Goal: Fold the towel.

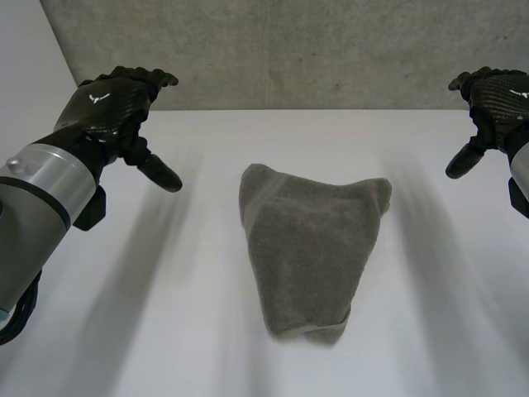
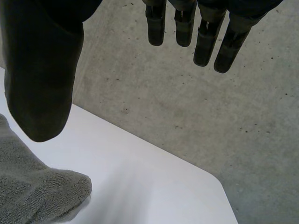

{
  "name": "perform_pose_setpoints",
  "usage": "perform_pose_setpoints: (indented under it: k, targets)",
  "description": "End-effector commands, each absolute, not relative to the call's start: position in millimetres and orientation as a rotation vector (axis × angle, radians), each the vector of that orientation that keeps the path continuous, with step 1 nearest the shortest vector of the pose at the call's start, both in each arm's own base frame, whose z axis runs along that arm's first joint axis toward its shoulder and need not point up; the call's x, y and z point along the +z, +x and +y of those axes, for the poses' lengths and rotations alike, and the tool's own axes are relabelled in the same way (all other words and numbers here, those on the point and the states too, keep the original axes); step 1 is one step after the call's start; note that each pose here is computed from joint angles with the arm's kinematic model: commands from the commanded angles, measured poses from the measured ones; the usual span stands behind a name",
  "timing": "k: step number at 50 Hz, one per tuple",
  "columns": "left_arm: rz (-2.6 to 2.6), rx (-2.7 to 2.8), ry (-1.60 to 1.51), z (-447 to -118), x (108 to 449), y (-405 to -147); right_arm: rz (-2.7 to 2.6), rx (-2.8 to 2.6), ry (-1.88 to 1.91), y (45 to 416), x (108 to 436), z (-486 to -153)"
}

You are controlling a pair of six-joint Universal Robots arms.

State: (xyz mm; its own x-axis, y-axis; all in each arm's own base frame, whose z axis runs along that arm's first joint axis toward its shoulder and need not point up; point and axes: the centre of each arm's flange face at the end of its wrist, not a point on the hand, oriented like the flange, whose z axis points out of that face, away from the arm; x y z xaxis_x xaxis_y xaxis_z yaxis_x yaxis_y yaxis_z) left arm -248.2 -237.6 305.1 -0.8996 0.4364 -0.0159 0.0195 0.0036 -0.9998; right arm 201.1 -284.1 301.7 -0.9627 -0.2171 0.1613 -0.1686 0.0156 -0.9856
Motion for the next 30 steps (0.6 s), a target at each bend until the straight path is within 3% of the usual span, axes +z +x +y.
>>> perform_pose_setpoints:
  k: [1,19,22,30]
  targets:
    - [-1.979,1.948,-0.455,-236,305,-250,2.208,-2.136,-0.421,202,302,-283]
    - [-1.980,1.932,-0.483,-228,300,-249,2.189,-2.141,-0.458,204,305,-284]
    - [-1.968,1.882,-0.543,-219,294,-258,2.193,-2.147,-0.543,206,306,-284]
    - [-1.912,1.683,-0.914,-187,261,-286,2.330,-1.772,-1.153,220,261,-270]
